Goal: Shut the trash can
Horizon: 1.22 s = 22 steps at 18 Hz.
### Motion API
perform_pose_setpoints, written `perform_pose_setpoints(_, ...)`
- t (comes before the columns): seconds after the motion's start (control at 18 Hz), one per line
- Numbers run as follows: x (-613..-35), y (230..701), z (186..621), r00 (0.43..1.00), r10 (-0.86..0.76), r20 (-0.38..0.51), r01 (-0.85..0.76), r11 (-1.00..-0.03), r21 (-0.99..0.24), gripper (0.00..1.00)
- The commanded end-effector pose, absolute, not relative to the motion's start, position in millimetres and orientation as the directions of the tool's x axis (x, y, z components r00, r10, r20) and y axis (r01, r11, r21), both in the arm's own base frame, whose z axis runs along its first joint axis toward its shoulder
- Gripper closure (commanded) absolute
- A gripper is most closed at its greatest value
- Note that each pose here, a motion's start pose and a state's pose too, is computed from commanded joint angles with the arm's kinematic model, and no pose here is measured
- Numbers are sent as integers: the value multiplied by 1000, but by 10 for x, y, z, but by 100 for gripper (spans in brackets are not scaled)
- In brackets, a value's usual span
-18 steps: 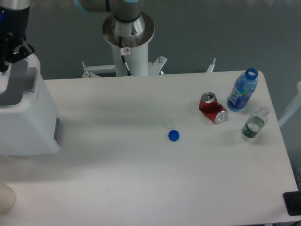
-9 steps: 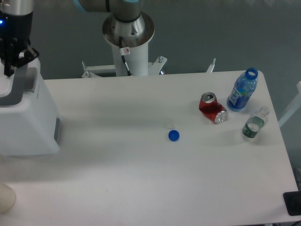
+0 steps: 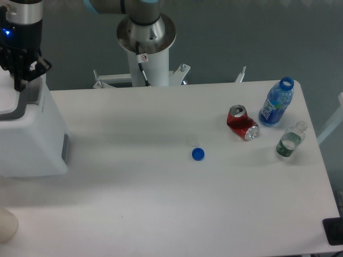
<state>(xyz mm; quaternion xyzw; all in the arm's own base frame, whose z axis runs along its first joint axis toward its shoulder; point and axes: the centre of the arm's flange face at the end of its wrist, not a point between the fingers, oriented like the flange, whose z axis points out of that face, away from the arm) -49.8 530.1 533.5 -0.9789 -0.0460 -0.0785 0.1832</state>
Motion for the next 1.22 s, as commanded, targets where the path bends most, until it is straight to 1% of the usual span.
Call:
perform_pose_setpoints(0.44, -476, 5234, 5434, 985, 61, 160, 116, -924, -364, 100)
perform_pose_setpoints(0.56, -435, 5178, 5590, 985, 53, 165, 115, -911, -396, 100)
perform_pose_setpoints(0.67, -336, 5116, 5814, 980, 35, 198, 121, -889, -442, 100)
perform_pose_setpoints(0.89, -70, 5095, 6316, 952, -13, 304, 162, -824, -543, 100)
perform_pose_setpoints(1.06, 204, 5159, 6584, 944, -62, 323, 151, -792, -592, 100)
perform_pose_setpoints(1.22, 536, 5199, 6703, 939, -126, 321, 106, -780, -616, 100)
